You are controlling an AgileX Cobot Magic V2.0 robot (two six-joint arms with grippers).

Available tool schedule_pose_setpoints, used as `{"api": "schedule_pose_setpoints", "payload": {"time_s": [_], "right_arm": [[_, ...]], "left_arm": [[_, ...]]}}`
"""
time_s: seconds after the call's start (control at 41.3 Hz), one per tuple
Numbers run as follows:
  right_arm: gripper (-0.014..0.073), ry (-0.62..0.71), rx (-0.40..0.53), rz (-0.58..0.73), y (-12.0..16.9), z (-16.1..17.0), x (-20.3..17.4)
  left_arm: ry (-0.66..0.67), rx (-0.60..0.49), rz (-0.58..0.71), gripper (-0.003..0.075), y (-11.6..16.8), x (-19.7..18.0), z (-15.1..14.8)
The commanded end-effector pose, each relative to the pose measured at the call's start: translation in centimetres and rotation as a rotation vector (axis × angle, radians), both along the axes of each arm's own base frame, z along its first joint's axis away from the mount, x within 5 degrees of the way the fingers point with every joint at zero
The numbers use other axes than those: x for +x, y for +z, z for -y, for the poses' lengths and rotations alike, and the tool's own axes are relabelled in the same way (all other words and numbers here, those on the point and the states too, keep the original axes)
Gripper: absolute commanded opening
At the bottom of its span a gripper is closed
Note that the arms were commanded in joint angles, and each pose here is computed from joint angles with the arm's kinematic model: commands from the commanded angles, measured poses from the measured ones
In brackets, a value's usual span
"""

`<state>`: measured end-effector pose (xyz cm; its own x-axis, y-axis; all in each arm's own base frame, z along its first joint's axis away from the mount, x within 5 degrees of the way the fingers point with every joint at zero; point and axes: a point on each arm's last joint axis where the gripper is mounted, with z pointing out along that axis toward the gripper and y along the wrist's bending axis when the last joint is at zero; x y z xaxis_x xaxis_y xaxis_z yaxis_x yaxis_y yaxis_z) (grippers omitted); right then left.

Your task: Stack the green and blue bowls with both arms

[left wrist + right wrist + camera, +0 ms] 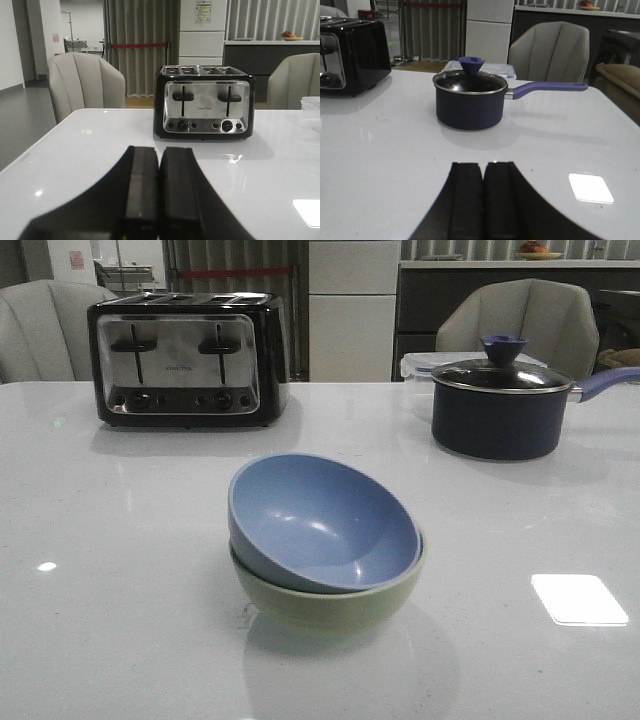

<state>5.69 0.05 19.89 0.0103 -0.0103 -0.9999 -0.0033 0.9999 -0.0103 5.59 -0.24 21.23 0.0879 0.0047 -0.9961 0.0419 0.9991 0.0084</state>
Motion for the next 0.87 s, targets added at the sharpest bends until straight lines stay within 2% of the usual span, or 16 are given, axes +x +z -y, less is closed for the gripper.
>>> {"api": "schedule_pose_setpoints", "payload": {"time_s": [0.0, 0.073, 0.848], "right_arm": [[0.0027, -0.008, 0.002, 0.166, 1.53, 0.08, -0.31], [0.0027, -0.004, 0.045, 0.177, 1.62, 0.07, -0.33], [0.0027, -0.004, 0.048, 0.176, 1.61, 0.08, -0.33]], "left_arm": [[0.009, -0.014, 0.099, 0.0093, 0.71, -0.26, -0.11], [0.009, -0.014, 0.099, 0.0093, 0.71, -0.26, -0.11], [0.009, -0.014, 0.099, 0.0093, 0.71, -0.26, -0.11]]}}
